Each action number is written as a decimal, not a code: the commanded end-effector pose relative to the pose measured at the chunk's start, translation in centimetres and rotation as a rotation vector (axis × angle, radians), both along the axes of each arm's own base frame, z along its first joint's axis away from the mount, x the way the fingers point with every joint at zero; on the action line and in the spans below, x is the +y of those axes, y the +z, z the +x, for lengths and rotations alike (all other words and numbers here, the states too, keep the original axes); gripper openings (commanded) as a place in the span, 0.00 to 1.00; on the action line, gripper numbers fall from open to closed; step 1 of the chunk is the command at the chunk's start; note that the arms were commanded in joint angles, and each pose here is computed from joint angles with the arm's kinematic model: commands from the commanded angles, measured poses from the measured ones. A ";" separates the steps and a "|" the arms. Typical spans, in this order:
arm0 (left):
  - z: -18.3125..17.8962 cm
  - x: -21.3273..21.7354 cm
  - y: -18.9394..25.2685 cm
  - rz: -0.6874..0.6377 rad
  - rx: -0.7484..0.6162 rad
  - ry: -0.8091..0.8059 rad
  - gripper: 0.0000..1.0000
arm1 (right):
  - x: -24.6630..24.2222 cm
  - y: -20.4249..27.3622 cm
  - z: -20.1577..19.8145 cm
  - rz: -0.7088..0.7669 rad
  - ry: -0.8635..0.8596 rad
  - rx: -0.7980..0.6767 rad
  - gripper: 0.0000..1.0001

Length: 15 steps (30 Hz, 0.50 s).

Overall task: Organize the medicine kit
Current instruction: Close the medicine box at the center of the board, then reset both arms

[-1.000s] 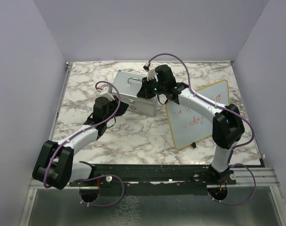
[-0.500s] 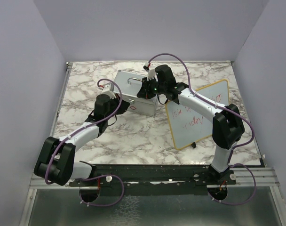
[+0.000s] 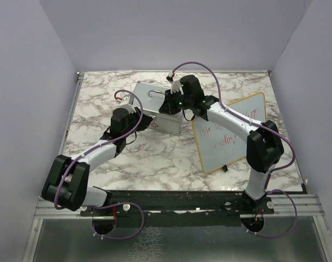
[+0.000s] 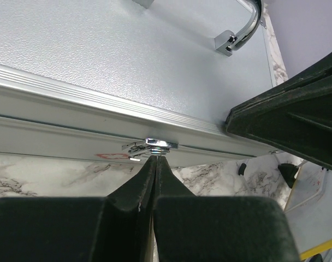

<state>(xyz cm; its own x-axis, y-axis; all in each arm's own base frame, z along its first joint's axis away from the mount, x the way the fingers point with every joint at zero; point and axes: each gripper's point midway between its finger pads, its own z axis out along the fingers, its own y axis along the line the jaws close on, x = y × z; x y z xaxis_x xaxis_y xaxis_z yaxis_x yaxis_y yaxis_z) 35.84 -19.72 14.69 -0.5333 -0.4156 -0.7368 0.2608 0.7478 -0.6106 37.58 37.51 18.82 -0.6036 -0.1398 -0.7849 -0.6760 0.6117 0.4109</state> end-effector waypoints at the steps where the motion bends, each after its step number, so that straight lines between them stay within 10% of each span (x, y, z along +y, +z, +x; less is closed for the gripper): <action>1: 0.7 -1.0 2.1 -0.030 -0.060 -0.025 0.00 | 0.3 0.3 0.2 -0.001 0.004 -0.007 0.05; 15: 1.5 -1.1 2.1 -0.017 -0.076 -0.021 0.00 | 0.3 0.1 0.2 -0.002 0.004 -0.004 0.05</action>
